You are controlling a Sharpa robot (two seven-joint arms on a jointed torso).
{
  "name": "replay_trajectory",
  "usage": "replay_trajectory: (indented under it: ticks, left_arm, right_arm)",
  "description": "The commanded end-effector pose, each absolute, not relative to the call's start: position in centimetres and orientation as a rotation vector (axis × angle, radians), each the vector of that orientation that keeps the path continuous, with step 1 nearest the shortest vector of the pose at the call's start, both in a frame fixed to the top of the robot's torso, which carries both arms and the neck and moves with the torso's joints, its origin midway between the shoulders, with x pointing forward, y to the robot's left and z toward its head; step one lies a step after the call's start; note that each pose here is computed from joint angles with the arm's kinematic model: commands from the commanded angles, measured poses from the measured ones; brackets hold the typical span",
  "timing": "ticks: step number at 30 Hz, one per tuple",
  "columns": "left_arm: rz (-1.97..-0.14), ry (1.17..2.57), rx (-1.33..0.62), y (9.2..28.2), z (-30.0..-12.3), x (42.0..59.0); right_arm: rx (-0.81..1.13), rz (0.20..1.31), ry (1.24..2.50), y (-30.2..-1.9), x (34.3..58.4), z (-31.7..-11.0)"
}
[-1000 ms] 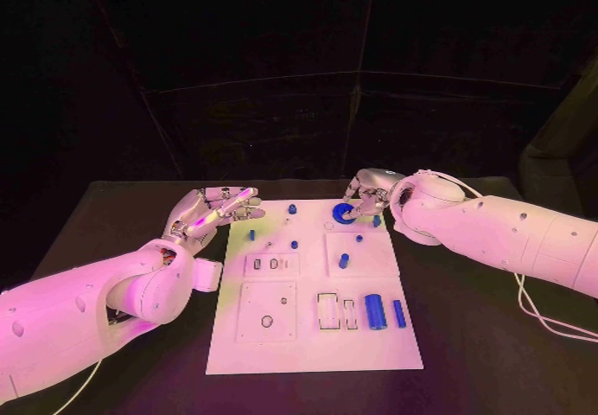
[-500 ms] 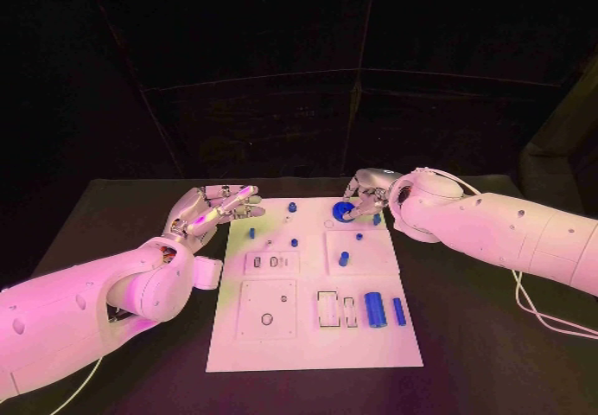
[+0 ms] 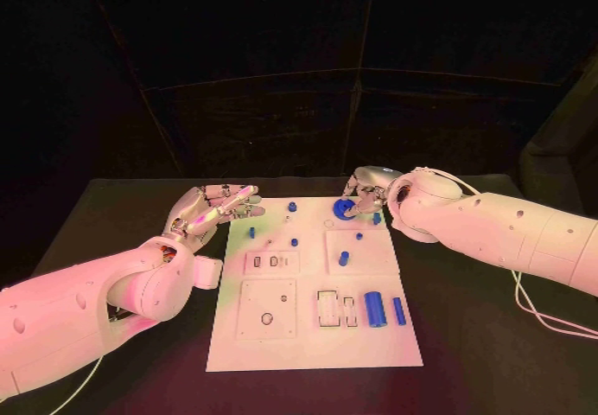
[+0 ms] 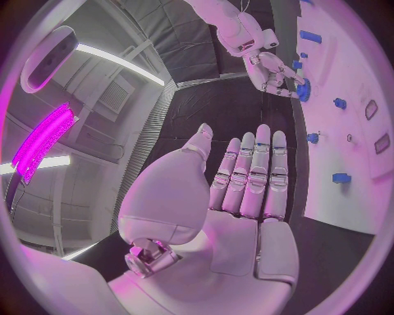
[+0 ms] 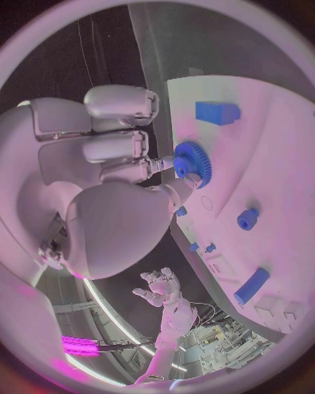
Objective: Assemble the parts on the task board
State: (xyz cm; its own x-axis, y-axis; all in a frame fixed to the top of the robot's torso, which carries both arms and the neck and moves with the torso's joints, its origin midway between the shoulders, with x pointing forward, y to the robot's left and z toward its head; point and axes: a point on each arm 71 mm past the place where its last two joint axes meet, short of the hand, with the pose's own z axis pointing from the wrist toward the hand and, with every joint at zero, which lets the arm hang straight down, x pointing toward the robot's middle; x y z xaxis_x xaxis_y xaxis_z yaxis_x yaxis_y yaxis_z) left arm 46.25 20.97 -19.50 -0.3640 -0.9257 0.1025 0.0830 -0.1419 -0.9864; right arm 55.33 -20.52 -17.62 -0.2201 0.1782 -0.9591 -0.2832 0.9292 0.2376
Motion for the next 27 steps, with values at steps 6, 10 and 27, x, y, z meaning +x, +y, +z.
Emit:
replay_trajectory:
  ticks: [6, 10, 27]
  left_arm:
    - [-1.637, 1.329, -1.011, 20.9, -19.3, 46.2]
    - [-1.636, 1.331, -1.012, 20.9, -19.3, 46.2]
    - [-1.636, 1.333, -1.013, 20.8, -19.3, 46.2]
  right_arm:
    - [-0.112, 0.493, 1.592, -18.9, 54.5, -16.3]
    - [-0.112, 0.536, 1.609, -17.7, 53.7, -16.1]
    - [-0.231, 0.573, 1.556, -10.5, 53.2, -15.7]
